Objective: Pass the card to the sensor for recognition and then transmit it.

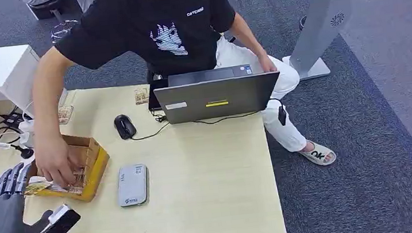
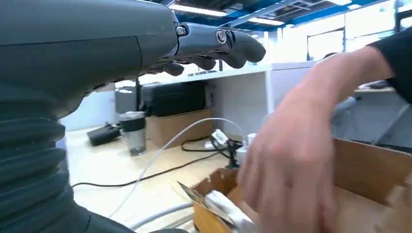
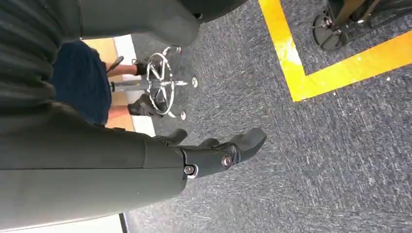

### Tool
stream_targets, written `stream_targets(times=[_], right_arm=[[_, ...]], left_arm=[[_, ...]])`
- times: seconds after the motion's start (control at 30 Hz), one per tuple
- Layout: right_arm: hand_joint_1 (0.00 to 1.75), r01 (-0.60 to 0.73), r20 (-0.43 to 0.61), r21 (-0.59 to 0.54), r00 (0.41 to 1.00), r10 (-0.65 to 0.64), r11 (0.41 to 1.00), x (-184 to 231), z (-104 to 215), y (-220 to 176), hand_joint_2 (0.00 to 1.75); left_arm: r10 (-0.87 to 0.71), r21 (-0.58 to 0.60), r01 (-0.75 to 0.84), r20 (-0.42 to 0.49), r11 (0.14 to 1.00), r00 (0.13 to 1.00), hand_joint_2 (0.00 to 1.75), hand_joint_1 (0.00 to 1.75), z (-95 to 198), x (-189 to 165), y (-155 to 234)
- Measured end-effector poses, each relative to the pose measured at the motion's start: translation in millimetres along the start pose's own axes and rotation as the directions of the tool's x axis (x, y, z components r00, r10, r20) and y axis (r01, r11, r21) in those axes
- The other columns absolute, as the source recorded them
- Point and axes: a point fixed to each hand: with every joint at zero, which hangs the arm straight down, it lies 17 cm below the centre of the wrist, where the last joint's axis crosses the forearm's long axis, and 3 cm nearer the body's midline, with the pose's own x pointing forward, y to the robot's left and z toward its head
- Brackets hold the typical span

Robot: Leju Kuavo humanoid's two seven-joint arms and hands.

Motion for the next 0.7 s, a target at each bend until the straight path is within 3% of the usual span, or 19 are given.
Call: stream_targets(times=[0.5,0.7], right_arm=[[0.00,-0.019,-0.001,0.000,1.000,0.019,1.000,0.2,0.6,1.4,1.75],[0.00,-0.033,0.006,0.009,0.999,0.033,0.999,1.8,1.4,4.1,1.75]], left_arm=[[-0.033,0.032,0.036,-0.095,0.999,0.995,1.75,0.00,-8.8,-25.6,7.2],[-0.040,-0.003,0.040,-0.119,0.999,0.992,1.75,0.00,-18.9,-32.8,-8.7]])
